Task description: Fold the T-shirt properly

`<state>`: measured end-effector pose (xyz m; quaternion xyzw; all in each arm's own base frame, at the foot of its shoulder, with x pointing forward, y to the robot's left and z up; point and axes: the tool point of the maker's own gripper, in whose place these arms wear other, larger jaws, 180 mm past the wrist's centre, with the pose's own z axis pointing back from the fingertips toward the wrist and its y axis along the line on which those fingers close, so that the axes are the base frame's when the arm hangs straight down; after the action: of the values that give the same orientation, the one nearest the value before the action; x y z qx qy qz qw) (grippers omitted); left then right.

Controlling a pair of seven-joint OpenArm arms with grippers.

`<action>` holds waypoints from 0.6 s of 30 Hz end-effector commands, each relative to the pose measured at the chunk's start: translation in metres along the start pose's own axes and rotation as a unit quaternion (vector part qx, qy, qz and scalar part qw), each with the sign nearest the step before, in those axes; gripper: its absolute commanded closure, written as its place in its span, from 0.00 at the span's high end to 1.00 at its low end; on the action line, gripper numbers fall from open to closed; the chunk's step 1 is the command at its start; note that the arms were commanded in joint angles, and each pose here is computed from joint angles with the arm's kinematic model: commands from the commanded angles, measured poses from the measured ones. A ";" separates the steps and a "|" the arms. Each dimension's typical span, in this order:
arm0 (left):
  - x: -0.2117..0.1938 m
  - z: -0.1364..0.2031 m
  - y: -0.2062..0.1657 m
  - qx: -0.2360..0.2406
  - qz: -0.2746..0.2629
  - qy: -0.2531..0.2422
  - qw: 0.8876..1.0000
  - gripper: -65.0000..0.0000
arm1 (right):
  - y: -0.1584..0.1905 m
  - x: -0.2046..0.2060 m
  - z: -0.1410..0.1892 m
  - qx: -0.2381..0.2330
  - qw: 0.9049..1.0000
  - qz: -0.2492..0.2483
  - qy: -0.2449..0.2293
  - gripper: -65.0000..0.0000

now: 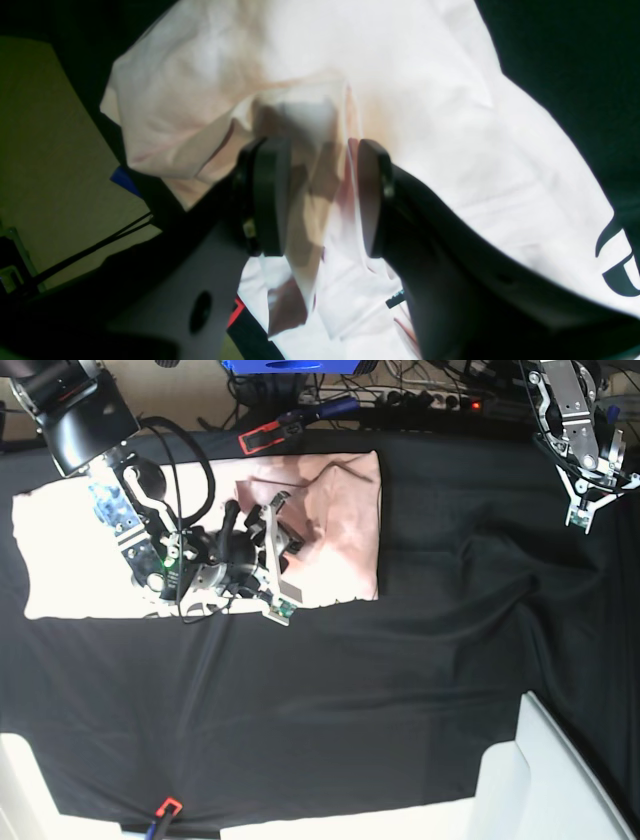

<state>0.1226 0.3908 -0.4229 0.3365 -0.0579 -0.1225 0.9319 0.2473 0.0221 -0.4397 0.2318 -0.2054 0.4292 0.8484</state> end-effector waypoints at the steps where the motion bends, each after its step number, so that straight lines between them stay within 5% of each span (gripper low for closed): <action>1: 0.000 0.002 0.014 0.019 0.000 -0.001 1.000 0.00 | -0.003 0.017 0.005 -0.002 1.000 0.009 -0.025 0.32; 9: 0.000 0.002 0.014 0.019 0.000 -0.001 1.000 0.00 | -0.002 0.017 0.005 0.000 1.000 0.008 -0.027 0.31; 14: 0.000 0.002 0.014 0.020 0.002 0.000 1.000 0.00 | 0.001 0.013 0.003 0.003 1.000 0.003 -0.025 0.06; 18: 0.000 0.002 0.014 0.020 0.002 0.000 1.000 0.00 | -0.001 0.001 -0.002 0.006 1.000 -0.011 -0.011 0.00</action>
<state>0.1221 0.3914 -0.4227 0.3363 -0.0584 -0.1203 0.9322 0.2376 0.0185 -0.4528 0.2365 -0.1860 0.4193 0.8566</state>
